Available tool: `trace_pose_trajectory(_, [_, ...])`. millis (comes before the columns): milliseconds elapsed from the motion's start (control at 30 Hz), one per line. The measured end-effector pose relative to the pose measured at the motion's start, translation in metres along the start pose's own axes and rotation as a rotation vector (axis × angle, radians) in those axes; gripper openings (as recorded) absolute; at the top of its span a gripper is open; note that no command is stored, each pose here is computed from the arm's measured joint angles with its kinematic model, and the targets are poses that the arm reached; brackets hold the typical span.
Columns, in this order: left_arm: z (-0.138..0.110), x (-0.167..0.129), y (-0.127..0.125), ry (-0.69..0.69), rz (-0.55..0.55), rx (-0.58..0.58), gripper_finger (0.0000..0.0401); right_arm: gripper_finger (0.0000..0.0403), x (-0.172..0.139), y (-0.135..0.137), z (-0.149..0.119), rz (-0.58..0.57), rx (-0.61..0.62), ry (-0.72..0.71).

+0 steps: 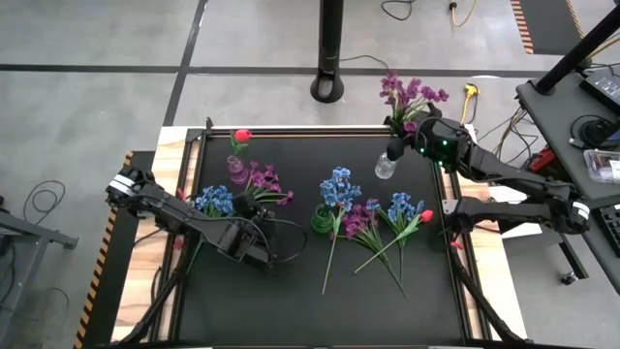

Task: Sort flowers into vase by color
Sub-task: Put the bottom left violet flowers into the transparent vase

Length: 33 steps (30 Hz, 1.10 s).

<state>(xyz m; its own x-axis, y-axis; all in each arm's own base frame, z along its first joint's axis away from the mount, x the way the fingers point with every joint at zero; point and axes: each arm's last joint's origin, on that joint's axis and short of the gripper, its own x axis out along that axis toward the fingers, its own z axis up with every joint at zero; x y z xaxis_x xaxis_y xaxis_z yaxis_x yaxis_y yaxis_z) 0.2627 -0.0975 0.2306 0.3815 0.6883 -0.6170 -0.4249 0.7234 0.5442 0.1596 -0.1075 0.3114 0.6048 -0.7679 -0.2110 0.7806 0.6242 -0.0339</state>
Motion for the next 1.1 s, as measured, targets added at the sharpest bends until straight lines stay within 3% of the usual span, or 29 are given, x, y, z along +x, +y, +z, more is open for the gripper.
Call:
trace_pose_trajectory(633, [0.001,0.000,0.000,-0.004,0.001,-0.018,0.0115,0.0038,0.007,0.000,-0.030,-0.045,-0.008,0.063])
trace_pose_trajectory(1100, [0.000,0.000,0.000,-0.004,0.001,-0.029,0.0115,0.0184,0.006,-0.001,-0.038,-0.063,0.064,0.131])
